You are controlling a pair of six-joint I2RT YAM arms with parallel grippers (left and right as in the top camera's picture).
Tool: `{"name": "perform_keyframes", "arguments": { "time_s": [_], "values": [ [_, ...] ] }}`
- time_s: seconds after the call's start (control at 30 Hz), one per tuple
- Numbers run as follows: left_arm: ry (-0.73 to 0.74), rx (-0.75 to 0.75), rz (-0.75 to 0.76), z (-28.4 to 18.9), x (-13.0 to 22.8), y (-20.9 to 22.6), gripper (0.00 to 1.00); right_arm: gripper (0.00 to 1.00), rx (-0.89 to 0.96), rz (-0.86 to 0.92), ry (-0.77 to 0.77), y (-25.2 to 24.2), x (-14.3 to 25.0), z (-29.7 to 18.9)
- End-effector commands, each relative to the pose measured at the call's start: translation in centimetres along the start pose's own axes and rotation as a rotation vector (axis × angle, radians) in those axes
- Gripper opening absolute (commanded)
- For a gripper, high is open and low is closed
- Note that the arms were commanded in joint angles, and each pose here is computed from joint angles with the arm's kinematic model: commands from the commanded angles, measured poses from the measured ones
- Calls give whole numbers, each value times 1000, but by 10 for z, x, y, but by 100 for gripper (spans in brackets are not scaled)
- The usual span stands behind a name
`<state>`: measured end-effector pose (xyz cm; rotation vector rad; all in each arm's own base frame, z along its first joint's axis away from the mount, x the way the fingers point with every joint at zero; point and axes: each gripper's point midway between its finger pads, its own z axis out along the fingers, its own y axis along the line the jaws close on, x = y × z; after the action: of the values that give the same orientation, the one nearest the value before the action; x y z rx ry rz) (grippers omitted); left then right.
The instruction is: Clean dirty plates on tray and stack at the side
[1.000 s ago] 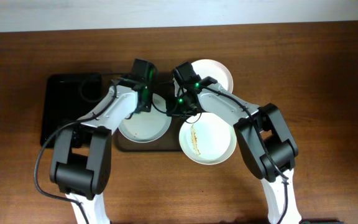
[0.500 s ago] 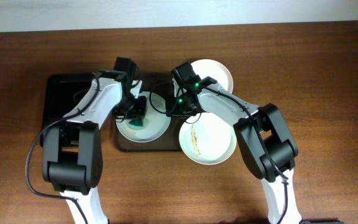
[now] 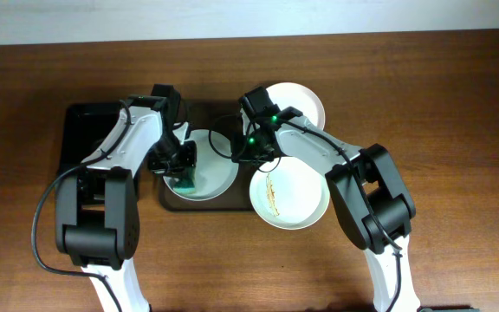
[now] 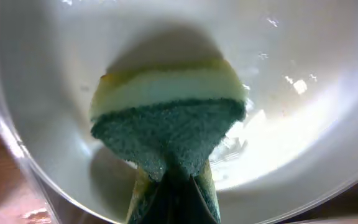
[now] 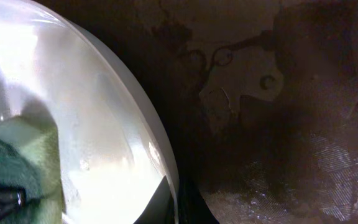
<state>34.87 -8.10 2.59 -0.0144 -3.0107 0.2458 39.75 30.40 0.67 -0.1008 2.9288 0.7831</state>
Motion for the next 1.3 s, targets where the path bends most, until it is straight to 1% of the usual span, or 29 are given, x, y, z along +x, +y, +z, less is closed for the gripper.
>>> {"name": "perform_keyframes", "arguments": {
  "time_s": [0.0, 0.07, 0.1, 0.17, 0.2, 0.27, 0.33, 0.37, 0.4, 0.43, 0.47, 0.5, 0.57, 0.63, 0.67, 0.77, 0.87, 1.0, 1.13, 1.2, 1.27],
  "values": [
    [-74, 96, 116, 4, -21, -17, 1, 4, 20, 20, 15, -8, 4, 7],
    [-224, 104, 149, -2, -58, -22, 1, 4, 20, 20, 16, -8, 4, 7],
    [-273, 108, 160, -4, -70, -23, 1, 4, 21, 20, 16, -8, 4, 7],
    [-334, 101, 171, -2, -87, -23, 1, 4, 21, 20, 16, -8, 4, 7],
    [-333, 86, 167, 3, -89, -20, 1, 4, 20, 20, 16, -8, 4, 7],
    [-283, -4, 119, 18, -83, -1, 1, 4, 21, 20, 16, -8, 4, 7],
    [-206, -182, -20, 22, -64, 34, 1, 4, 21, 20, 16, -8, 4, 7],
    [-173, -249, -65, 21, -53, 46, 1, 4, 20, 20, 16, -8, 4, 7],
    [-133, -295, -111, 21, -42, 55, 1, 4, 20, 20, 16, -8, 4, 7],
    [-106, -301, -124, 21, -34, 56, 1, 4, 21, 20, 16, -8, 4, 7],
    [-86, -293, -133, 21, -29, 54, 1, 4, 20, 20, 17, -8, 4, 7],
    [-61, -234, -133, 21, -26, 44, 1, 4, 14, 21, 21, -7, 5, 7],
    [-56, -42, -50, 5, -35, 6, 1, 4, 0, 22, 22, -5, 4, 5],
    [-108, 141, 68, -28, -52, -32, 1, 4, -8, 28, 3, -5, -2, -5],
    [-141, 180, 90, -48, -59, -43, 1, 4, -17, 29, -21, -4, -9, -15],
    [-220, 205, 86, -103, -74, -45, 1, 4, 4, 51, -74, -7, -20, -54],
    [-279, 262, 66, -136, -83, -41, 1, 4, 132, 27, -128, -23, -20, -91],
    [-315, 266, 1, -146, -91, -9, 1, 4, 259, -16, -221, -27, -19, -145],
    [-325, 261, -2, -148, -92, 2, 1, 4, 330, -47, -298, -26, -18, -183],
    [-325, 236, -4, -147, -92, 5, 1, 4, 434, -59, -357, -32, -18, -202],
    [-326, 210, -6, -146, -93, 9, 1, 4, 552, -92, -390, -34, -13, -210]
  ]
}}
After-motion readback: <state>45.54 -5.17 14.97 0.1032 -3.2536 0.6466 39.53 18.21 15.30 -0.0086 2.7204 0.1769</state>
